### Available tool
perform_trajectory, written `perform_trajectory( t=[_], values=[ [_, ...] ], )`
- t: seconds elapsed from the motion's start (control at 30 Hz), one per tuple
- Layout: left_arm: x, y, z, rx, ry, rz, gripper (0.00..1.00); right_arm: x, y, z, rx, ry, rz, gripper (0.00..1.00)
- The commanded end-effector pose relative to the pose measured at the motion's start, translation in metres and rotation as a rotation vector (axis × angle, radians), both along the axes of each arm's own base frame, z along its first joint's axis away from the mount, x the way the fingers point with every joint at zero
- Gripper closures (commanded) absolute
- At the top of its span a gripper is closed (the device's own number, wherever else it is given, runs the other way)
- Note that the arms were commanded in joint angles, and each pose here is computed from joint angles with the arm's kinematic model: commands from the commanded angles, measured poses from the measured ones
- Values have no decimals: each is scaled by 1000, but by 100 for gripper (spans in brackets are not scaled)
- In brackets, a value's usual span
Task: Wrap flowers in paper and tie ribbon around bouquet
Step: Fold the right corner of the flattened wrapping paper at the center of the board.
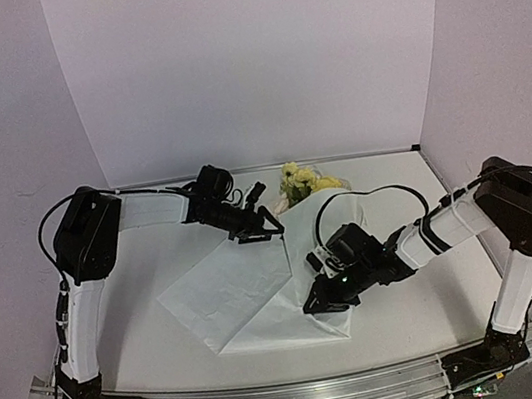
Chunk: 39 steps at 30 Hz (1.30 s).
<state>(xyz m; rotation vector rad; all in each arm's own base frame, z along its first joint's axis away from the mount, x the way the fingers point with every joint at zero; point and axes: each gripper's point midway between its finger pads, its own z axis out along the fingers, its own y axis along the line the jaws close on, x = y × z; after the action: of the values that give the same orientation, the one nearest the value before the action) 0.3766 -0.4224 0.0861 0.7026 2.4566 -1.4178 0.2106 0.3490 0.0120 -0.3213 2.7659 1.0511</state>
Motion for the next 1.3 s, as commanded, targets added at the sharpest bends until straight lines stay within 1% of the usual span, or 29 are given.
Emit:
perform_trajectory(
  t=[0.0, 0.13, 0.4, 0.57, 0.73, 0.8, 0.9, 0.93, 1.0, 1.13, 1.27],
  values=[
    [9, -7, 8, -57, 0, -42, 30, -10, 1, -7, -2, 43, 34, 80],
    [11, -16, 7, -106, 17, -81, 30, -13, 3, -5, 13, 50, 58, 80],
    [11, -23, 3, -150, 44, -118, 38, -18, 8, -4, 38, 87, 88, 80],
    [11, -26, -2, -163, 74, -130, 50, -16, 10, -6, 37, 99, 85, 80],
    [9, -24, 6, -162, 59, -116, 71, -13, 11, -3, 38, 95, 78, 79],
    [10, -21, 10, -150, 46, -97, 82, -13, 10, -1, 28, 88, 76, 77],
    [10, -16, 12, -123, 30, -61, 96, -11, 6, 9, 15, 66, 70, 71],
    [11, -14, 18, -117, 18, -47, 98, -11, 6, 17, 23, 54, 71, 67],
    [12, -10, 23, -104, 6, -17, 100, -11, 3, 28, 23, 42, 71, 60],
    [10, -1, 35, -89, -19, 35, 100, -17, -8, 45, 20, 21, 63, 50],
    [7, 7, 37, -66, -9, 74, 100, -25, -18, 52, 31, 20, 49, 47]
  ],
)
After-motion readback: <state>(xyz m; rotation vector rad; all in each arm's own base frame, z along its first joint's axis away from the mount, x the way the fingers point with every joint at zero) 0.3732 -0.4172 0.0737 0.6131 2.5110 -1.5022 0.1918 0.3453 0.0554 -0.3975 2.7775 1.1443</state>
